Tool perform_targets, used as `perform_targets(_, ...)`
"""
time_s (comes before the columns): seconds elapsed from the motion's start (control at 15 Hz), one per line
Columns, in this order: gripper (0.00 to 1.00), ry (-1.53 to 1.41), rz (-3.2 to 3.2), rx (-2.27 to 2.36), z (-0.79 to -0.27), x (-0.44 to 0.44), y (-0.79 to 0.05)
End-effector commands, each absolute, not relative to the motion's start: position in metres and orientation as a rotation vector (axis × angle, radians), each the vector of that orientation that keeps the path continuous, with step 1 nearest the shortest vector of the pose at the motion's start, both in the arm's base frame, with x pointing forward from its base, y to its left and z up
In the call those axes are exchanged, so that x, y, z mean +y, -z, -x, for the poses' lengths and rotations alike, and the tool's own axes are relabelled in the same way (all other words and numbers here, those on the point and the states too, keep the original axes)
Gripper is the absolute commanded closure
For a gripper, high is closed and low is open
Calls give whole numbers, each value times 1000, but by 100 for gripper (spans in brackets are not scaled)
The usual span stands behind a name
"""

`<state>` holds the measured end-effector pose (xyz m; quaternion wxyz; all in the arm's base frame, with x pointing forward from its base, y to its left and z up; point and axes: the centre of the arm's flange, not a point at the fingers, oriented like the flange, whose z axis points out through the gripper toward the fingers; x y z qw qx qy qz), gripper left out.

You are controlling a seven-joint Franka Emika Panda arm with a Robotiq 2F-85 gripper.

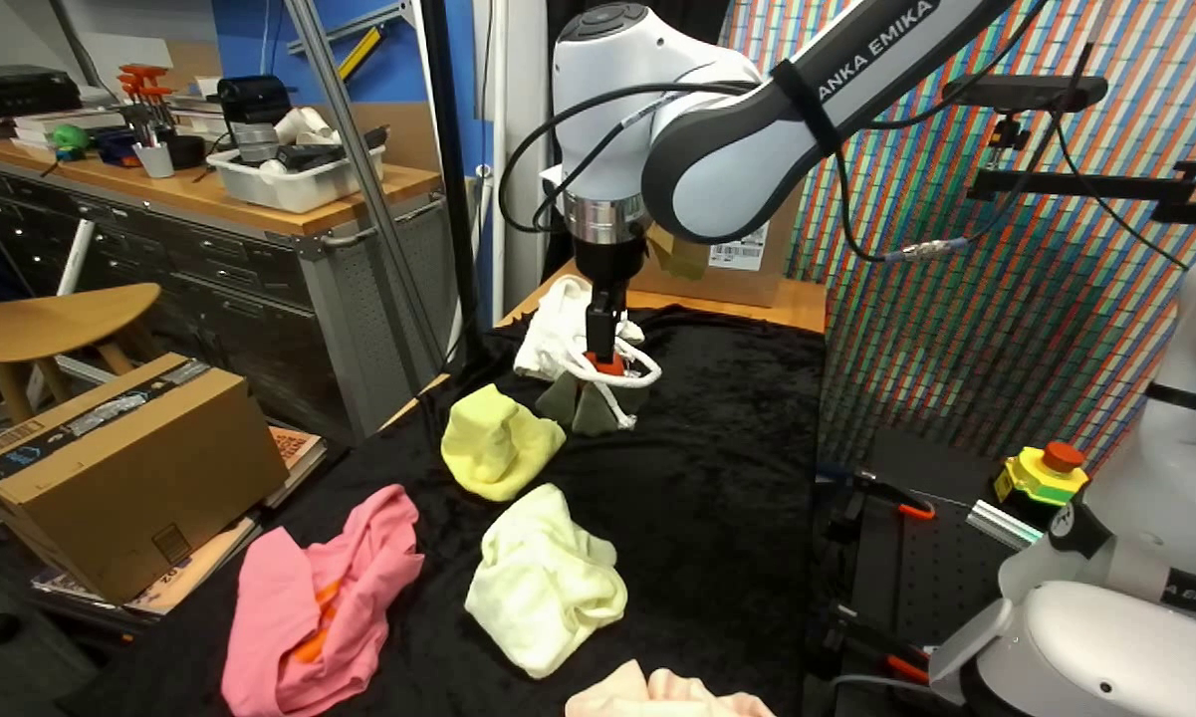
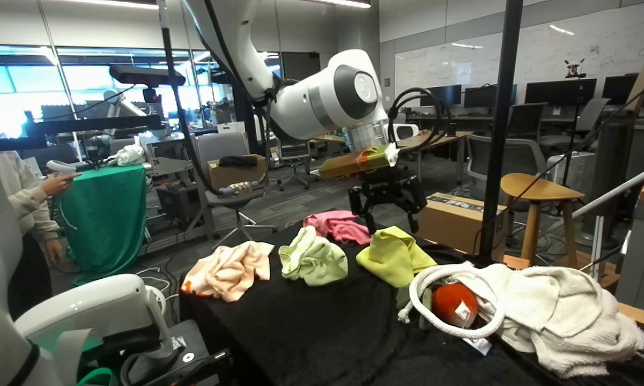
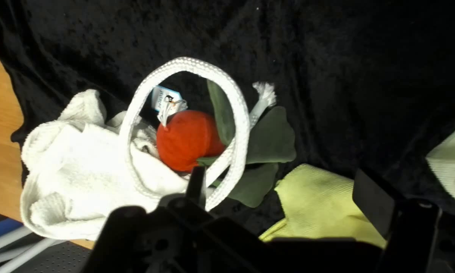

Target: Put all the object in the right back

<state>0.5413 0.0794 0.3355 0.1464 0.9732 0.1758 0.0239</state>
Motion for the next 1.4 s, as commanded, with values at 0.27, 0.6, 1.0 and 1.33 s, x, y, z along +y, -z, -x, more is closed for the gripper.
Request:
perform_targets(0.27, 0, -58, -2842, 682, -501, 167, -340)
perform_targets(0.6, 0, -140, -2839, 710, -504, 214, -327)
perform_targets(1.0, 0, -204, -2854, 588, -546, 208, -306)
perform_targets(1.33, 0, -199, -2890, 445, -597, 182, -292)
